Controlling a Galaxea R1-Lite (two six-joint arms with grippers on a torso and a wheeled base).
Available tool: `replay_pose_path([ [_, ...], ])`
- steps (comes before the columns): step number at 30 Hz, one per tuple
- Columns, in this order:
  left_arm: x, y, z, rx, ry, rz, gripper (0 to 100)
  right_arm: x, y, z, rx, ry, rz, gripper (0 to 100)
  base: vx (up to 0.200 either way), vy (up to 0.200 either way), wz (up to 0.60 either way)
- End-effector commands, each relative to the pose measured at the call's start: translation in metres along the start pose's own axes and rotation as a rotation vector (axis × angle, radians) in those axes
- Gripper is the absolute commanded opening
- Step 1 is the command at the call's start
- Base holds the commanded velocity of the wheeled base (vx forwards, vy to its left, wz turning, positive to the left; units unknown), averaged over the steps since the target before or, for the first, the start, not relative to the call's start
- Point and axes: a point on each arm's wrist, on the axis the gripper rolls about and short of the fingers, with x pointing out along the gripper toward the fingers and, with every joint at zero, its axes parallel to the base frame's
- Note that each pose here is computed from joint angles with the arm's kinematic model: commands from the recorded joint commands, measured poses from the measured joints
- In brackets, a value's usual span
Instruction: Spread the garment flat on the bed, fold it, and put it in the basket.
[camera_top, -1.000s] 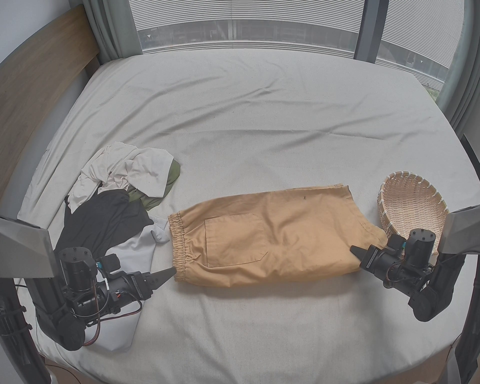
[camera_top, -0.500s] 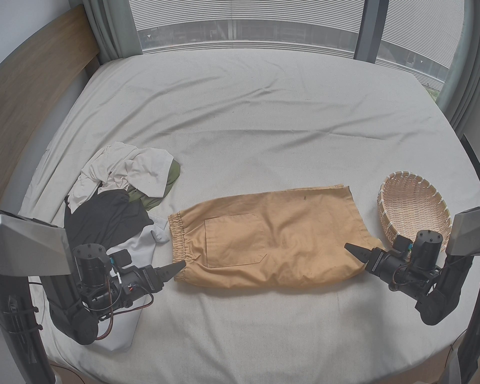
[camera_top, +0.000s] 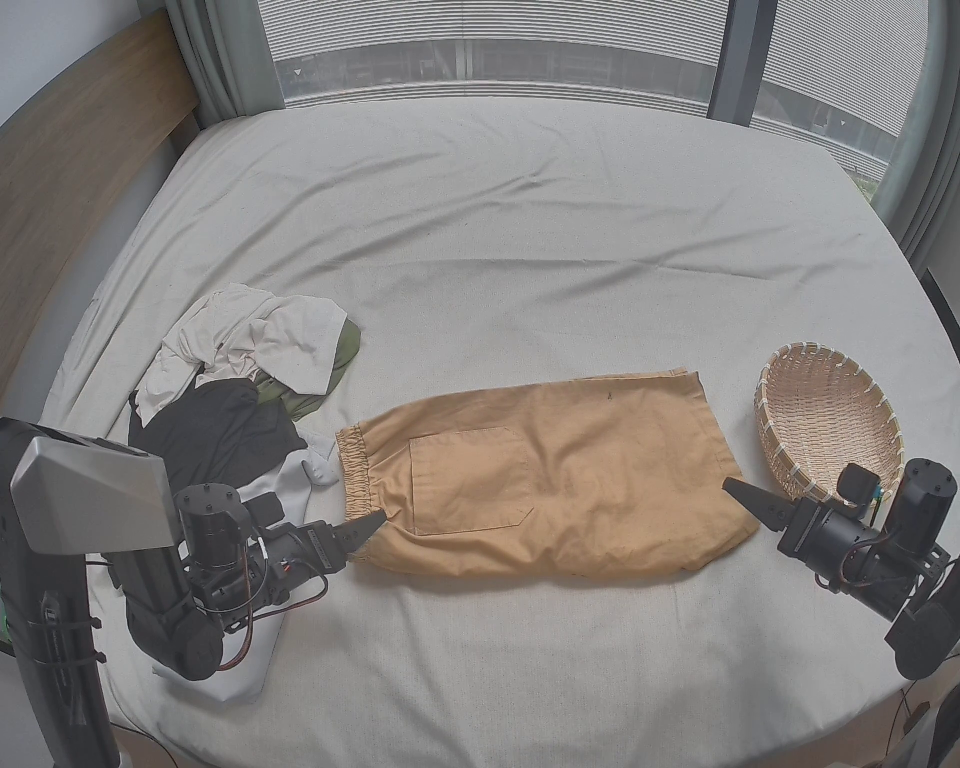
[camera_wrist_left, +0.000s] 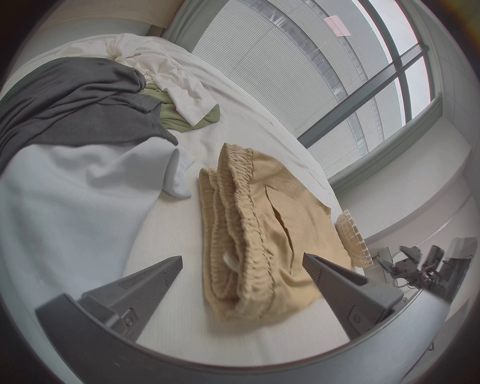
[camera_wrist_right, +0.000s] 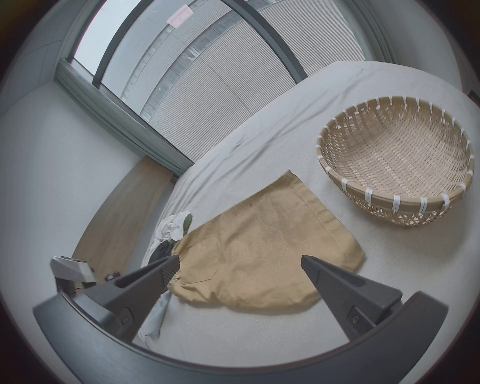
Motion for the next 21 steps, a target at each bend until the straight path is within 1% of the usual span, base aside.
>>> replay_pose_path([
  [1,0.015,0.006,-0.007,0.0,0.003,0.011,100,-0.013,0.01,0.008,-0.016,-0.048,0.04,100,0.0,0.0,0.0],
  [4,0.018,0.006,-0.009,0.001,0.009,0.003,100,-0.012,0.011,0.009,-0.018,-0.054,0.044,100,0.0,0.0,0.0],
  [9,0.027,0.007,-0.006,0.006,-0.011,-0.011,100,-0.013,0.012,0.006,-0.017,-0.041,0.053,100,0.0,0.0,0.0],
  [16,0.039,-0.002,-0.006,0.009,-0.024,-0.048,100,-0.012,0.014,0.006,-0.019,-0.039,0.06,100,0.0,0.0,0.0],
  [21,0.044,-0.006,-0.007,0.009,-0.03,-0.058,100,-0.012,0.015,0.005,-0.017,-0.035,0.063,100,0.0,0.0,0.0],
])
